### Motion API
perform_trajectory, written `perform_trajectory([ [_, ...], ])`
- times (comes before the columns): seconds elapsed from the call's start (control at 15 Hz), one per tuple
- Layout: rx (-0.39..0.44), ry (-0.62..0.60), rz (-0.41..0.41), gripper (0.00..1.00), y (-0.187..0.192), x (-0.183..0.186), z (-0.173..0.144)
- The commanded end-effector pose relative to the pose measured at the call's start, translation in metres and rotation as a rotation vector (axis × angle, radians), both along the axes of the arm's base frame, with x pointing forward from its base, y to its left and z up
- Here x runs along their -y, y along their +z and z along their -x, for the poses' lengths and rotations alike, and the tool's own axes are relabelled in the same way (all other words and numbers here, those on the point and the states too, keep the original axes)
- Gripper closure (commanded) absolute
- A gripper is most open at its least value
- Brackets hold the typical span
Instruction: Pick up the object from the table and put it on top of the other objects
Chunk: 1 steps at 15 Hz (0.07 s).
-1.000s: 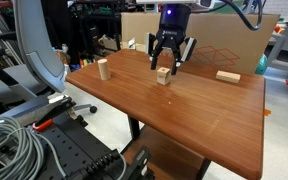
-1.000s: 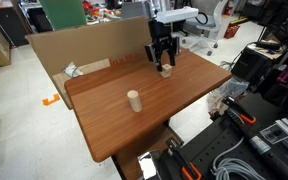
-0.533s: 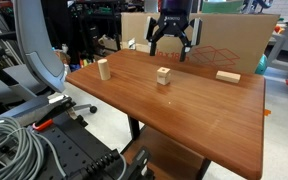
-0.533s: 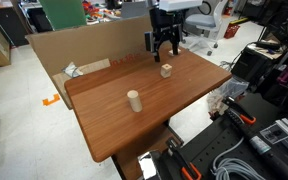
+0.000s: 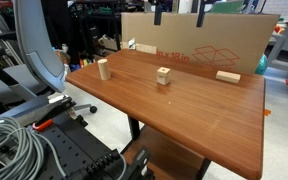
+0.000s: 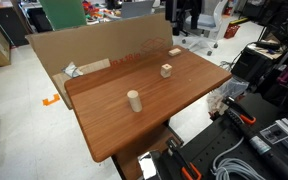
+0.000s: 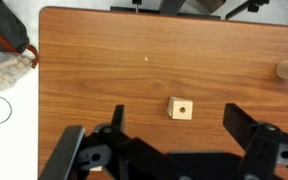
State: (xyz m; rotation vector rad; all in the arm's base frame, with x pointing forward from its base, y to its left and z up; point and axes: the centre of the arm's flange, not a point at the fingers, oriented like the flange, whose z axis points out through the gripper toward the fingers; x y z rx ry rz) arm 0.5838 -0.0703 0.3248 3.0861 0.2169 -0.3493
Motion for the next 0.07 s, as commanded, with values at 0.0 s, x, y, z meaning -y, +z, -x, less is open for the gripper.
perform_trajectory([
  [0.0,0.001,0.002,-0.002,0.0,0.006,0.0054,0.0056],
])
